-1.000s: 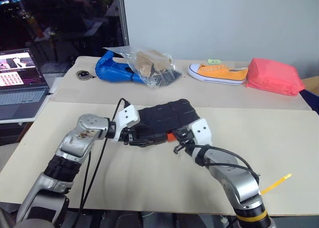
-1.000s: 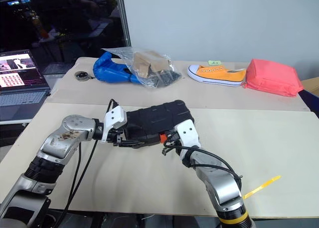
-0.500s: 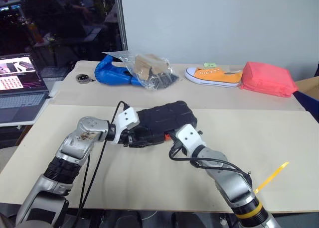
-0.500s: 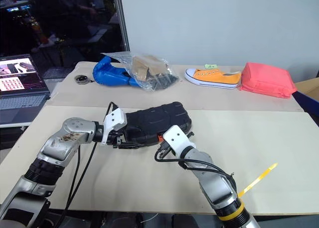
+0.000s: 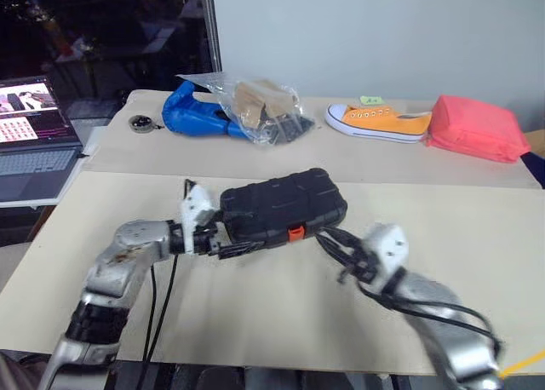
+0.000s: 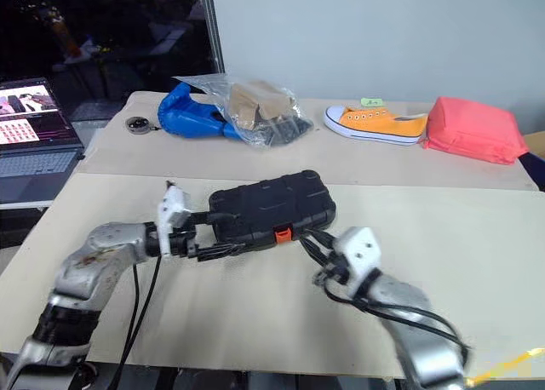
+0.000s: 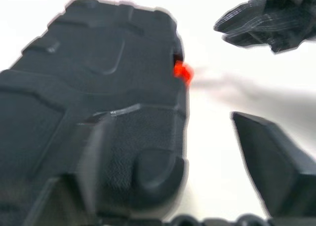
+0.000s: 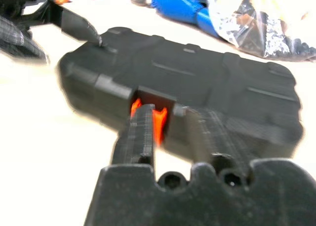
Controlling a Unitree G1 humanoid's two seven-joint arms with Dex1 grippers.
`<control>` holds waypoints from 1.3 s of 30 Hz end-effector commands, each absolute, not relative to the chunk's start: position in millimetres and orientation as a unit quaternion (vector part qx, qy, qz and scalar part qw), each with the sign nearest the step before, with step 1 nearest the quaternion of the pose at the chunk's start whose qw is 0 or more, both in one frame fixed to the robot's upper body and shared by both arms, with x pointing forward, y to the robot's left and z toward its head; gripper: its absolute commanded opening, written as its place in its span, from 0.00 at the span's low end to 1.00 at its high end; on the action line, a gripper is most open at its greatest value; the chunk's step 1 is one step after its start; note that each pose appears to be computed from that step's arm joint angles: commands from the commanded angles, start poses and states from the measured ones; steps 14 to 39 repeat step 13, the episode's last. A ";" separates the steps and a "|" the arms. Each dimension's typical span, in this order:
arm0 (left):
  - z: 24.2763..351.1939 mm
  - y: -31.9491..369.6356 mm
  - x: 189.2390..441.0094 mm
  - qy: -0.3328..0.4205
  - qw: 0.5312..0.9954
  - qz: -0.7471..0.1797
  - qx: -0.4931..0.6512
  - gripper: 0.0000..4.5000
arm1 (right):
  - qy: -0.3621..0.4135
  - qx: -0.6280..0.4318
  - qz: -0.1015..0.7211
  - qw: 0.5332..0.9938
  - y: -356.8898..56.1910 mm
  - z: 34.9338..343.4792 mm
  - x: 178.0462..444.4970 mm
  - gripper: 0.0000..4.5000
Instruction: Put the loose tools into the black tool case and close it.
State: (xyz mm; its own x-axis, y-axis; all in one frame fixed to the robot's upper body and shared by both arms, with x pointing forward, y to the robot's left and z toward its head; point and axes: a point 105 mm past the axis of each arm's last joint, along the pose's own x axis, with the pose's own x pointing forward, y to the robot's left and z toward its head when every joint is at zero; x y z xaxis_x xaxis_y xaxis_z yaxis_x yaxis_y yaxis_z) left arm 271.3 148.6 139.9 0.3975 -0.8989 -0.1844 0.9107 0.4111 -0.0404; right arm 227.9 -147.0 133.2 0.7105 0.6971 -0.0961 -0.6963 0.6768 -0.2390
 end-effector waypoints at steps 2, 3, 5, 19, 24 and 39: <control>145.9 181.6 234.1 0.108 0.847 -0.519 0.035 1.00 | 0.038 -0.155 0.410 0.898 -191.9 147.7 188.8 0.70; 141.5 188.7 226.6 0.120 0.850 -0.512 0.035 1.00 | 0.053 -0.164 0.409 0.896 -202.5 146.2 182.0 0.78; 137.5 195.9 217.5 0.132 0.852 -0.505 0.037 1.00 | 0.069 -0.170 0.409 0.894 -214.7 145.9 173.5 0.93; 131.9 205.7 205.5 0.140 0.865 -0.481 0.030 1.00 | 0.082 -0.180 0.386 0.901 -251.3 151.6 162.2 0.99; 131.9 205.7 205.5 0.140 0.865 -0.481 0.030 1.00 | 0.082 -0.180 0.386 0.901 -251.3 151.6 162.2 0.99; 131.9 205.7 205.5 0.140 0.865 -0.481 0.030 1.00 | 0.082 -0.180 0.386 0.901 -251.3 151.6 162.2 0.99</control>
